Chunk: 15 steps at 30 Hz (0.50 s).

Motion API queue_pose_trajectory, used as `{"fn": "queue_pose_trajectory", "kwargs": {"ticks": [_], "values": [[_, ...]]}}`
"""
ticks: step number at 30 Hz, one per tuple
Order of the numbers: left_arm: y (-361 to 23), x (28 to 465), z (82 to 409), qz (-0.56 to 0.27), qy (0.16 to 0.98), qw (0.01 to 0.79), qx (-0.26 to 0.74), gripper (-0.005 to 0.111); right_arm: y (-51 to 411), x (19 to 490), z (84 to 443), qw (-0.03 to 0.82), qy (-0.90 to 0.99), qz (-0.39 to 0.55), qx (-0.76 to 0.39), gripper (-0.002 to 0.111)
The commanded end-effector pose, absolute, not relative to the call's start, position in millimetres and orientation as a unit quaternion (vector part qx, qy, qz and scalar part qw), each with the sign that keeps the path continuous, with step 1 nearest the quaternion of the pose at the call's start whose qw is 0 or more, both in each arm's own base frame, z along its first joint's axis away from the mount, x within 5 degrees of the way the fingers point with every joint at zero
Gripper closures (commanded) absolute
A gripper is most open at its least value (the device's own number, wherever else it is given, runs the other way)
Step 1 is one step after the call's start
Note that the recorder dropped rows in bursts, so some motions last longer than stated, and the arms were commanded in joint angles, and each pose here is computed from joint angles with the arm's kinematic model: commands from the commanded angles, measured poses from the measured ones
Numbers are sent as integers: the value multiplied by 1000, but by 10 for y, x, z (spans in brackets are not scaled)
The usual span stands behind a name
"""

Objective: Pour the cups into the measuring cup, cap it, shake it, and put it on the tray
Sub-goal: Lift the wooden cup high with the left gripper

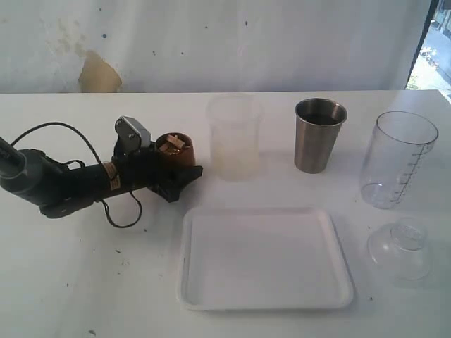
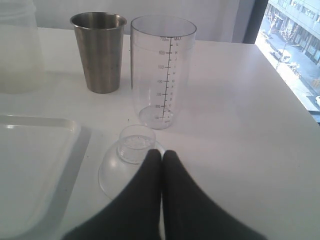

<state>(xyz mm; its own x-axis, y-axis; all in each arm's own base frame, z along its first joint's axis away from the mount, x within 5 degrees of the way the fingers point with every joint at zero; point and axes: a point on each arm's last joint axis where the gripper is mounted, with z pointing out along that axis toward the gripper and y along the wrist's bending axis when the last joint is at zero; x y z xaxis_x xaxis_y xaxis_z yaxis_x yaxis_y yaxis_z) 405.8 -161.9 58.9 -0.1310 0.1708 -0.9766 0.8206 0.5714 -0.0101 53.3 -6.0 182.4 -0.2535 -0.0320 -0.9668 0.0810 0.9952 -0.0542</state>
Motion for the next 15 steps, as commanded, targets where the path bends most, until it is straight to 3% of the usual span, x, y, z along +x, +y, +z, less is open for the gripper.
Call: {"fn": "queue_pose_trajectory", "kwargs": {"ticks": [1, 11, 15], "values": [[-1633, 4048, 1025, -292, 653, 575, 397, 107, -61, 533, 1829, 612, 789, -47, 16, 108], [-1676, 3970, 1992, -334, 614, 620, 356, 107, -61, 533, 1829, 612, 789, -47, 16, 108], [-1860, 3919, 2345, -338, 598, 627, 367, 107, -61, 533, 1829, 612, 789, -47, 16, 108]]}}
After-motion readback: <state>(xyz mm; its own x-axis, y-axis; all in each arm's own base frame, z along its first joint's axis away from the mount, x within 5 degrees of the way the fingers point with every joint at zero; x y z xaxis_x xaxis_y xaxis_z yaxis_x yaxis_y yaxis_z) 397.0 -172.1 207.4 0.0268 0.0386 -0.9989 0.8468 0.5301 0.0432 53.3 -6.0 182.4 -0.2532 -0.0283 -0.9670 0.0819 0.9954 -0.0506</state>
